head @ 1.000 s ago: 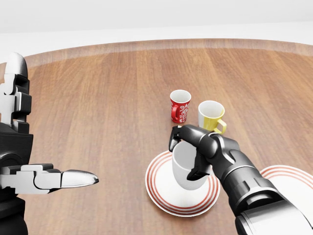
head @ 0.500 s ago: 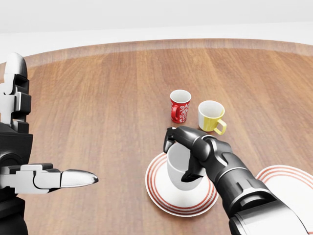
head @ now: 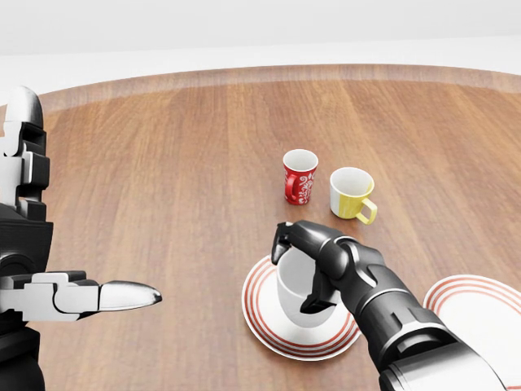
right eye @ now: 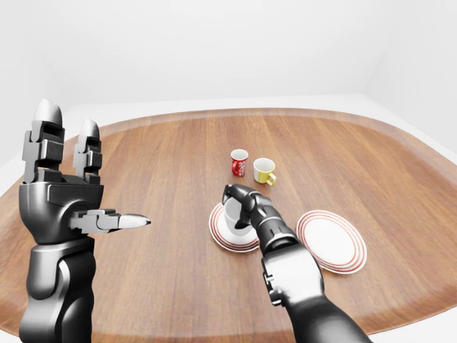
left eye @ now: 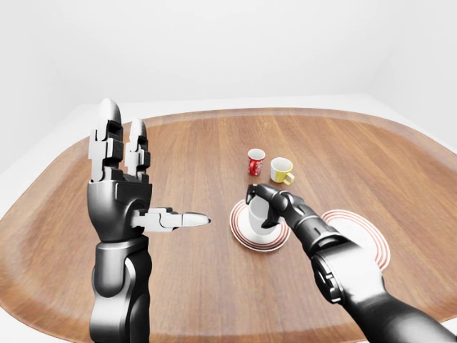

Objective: Put the white mug on the left plate.

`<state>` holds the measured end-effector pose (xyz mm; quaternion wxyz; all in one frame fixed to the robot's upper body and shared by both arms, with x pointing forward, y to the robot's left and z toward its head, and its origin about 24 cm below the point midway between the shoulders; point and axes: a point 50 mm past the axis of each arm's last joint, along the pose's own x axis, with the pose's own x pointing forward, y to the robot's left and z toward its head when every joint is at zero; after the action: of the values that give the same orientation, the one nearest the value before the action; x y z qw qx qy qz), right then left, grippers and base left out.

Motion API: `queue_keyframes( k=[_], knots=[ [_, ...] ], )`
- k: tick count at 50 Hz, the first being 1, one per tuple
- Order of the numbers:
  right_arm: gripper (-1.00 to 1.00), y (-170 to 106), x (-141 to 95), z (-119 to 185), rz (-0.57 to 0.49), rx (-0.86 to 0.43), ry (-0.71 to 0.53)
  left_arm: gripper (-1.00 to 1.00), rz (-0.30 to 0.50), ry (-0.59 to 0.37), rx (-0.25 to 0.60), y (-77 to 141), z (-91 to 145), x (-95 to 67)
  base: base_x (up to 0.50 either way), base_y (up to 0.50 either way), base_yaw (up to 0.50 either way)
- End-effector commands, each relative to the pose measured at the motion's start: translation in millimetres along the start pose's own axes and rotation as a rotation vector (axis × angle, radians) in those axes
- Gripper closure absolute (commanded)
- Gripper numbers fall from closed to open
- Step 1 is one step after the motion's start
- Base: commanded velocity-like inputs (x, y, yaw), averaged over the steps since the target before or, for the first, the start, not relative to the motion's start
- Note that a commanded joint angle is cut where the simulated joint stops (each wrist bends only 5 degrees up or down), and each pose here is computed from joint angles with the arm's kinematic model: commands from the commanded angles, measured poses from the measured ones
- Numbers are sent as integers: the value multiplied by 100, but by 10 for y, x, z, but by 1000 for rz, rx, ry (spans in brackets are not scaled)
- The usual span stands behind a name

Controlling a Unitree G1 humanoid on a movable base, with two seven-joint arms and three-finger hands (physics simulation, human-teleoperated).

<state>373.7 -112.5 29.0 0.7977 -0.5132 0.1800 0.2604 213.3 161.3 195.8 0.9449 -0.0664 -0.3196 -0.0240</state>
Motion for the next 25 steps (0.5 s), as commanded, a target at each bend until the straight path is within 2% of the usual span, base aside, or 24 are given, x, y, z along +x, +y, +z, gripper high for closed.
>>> queue_keyframes(
  k=[1, 18, 19, 20, 25],
  knots=[
    [100, 71, -1, -75, -3, 0, 19, -100, 1, 1, 0, 4, -1, -1, 0, 0, 0],
    [100, 116, -9, -160, -7, 15, 38, -100, 1, -1, 1, 8, 3, 0, 0, 0, 0],
    [66, 109, -10, -156, -10, 15, 37, -100, 1, 1, 2, 10, -1, 0, 0, 0, 0],
    [-100, 103, -10, -157, -8, 5, 38, -100, 1, 2, 2, 11, -5, 1, 0, 0, 0],
    [-100, 117, -15, -177, 33, 11, 42, -100, 2, 2, 2, 11, -4, 2, 0, 0, 0]
  ],
)
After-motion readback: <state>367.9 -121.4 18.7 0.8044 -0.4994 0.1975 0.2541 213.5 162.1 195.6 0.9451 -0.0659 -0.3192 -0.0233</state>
